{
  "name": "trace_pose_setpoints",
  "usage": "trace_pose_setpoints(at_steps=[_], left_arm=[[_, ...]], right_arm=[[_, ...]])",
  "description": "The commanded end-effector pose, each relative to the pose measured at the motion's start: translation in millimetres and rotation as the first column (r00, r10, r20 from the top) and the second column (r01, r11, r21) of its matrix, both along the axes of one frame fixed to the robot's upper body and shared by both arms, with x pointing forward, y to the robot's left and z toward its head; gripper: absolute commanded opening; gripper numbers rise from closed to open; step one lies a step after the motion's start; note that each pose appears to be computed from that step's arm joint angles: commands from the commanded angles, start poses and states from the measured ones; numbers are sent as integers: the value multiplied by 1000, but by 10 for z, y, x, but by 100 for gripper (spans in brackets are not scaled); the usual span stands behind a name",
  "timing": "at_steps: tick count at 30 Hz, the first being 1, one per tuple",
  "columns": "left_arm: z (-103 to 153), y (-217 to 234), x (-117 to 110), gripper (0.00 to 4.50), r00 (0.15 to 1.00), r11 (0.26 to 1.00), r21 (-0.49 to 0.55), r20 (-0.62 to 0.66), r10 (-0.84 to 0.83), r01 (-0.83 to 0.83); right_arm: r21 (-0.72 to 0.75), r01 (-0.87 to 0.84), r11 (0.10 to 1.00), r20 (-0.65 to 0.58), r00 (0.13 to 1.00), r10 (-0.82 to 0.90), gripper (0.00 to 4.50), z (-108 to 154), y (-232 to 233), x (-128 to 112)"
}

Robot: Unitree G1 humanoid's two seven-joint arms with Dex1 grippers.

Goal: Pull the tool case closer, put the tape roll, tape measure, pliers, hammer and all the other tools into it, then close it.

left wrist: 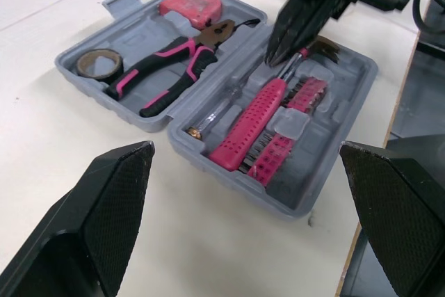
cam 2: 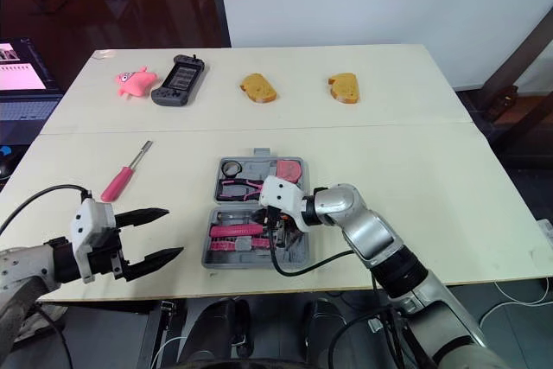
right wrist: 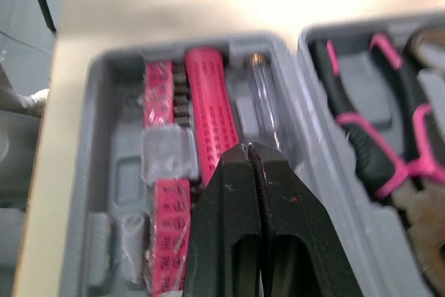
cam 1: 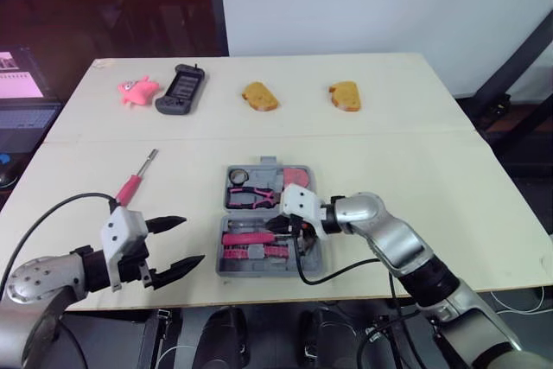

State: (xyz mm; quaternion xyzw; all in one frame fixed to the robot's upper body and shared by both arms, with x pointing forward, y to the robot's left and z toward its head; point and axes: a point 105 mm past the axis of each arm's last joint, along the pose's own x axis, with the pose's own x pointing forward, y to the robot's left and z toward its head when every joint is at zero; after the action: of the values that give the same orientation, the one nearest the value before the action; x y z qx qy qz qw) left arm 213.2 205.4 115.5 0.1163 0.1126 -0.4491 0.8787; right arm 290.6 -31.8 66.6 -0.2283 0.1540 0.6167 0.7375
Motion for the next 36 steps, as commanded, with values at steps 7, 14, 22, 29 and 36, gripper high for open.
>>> trace_pose_setpoints(at_steps=[7,14,22,29,36], left_arm=[[100,20,-22,450,999,999,35,43,-2,0],[99,16,-20,450,999,999,39,43,-4,2],[35,15,-36,450,1000,998,59,27,-11,9],[-13,44,-70,450,1000,997,81,10,-9,8],[-16,54,-89,450,1000,996,85,6,-6,6]], right_arm=[[31,19,999,-37,999,-18,5,-85,100,7],[-15,36,999,-75,996,-37,5,-222,69,-15],[-62,40,997,-138,989,-48,5,-458,18,-87],[-68,48,997,-184,981,-60,5,-571,32,-90],[-71,71,995,-307,948,-90,5,-729,11,-173]])
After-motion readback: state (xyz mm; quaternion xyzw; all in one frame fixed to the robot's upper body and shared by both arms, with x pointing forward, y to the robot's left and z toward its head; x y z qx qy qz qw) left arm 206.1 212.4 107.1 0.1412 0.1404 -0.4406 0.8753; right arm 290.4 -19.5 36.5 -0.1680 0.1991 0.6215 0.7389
